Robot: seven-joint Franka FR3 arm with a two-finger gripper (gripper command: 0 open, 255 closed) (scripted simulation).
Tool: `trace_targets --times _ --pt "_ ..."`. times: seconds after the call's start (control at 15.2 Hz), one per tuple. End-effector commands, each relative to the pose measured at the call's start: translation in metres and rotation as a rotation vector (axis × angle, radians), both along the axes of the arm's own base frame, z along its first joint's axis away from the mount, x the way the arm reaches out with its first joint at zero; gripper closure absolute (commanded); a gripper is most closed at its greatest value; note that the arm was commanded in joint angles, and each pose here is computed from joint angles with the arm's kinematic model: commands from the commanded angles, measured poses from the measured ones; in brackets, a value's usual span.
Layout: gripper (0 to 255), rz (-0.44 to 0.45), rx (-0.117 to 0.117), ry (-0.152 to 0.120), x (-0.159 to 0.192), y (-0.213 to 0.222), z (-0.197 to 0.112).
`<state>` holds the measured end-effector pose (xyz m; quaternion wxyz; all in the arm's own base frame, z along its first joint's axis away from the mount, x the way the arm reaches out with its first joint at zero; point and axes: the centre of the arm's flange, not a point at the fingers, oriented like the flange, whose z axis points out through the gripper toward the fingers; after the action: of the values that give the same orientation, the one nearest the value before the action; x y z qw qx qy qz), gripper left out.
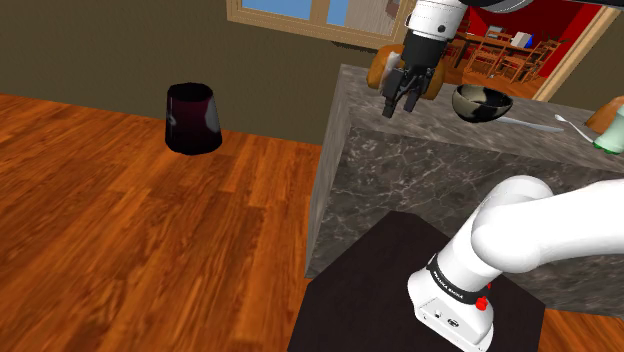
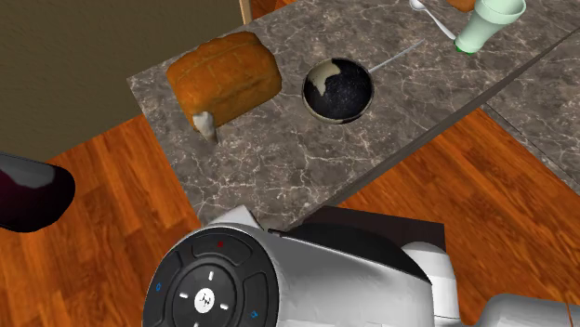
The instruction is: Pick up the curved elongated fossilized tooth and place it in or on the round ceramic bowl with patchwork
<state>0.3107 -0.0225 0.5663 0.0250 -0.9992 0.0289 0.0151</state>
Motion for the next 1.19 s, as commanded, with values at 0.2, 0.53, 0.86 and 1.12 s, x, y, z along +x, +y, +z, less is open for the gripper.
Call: trace_targets --times 0.2,0.53,0.86,1.12 --pt "0 -0.023 -0.023 -0.027 0.021 -0.026 0.006" --pt "0 -0.061 -0.061 -0.072 0.055 -0.071 0.018" --pt "0 -0.099 -0.099 -0.118 0.086 -0.116 0.033" --pt "0 -0.130 -0.129 -0.154 0.110 -0.152 0.047"
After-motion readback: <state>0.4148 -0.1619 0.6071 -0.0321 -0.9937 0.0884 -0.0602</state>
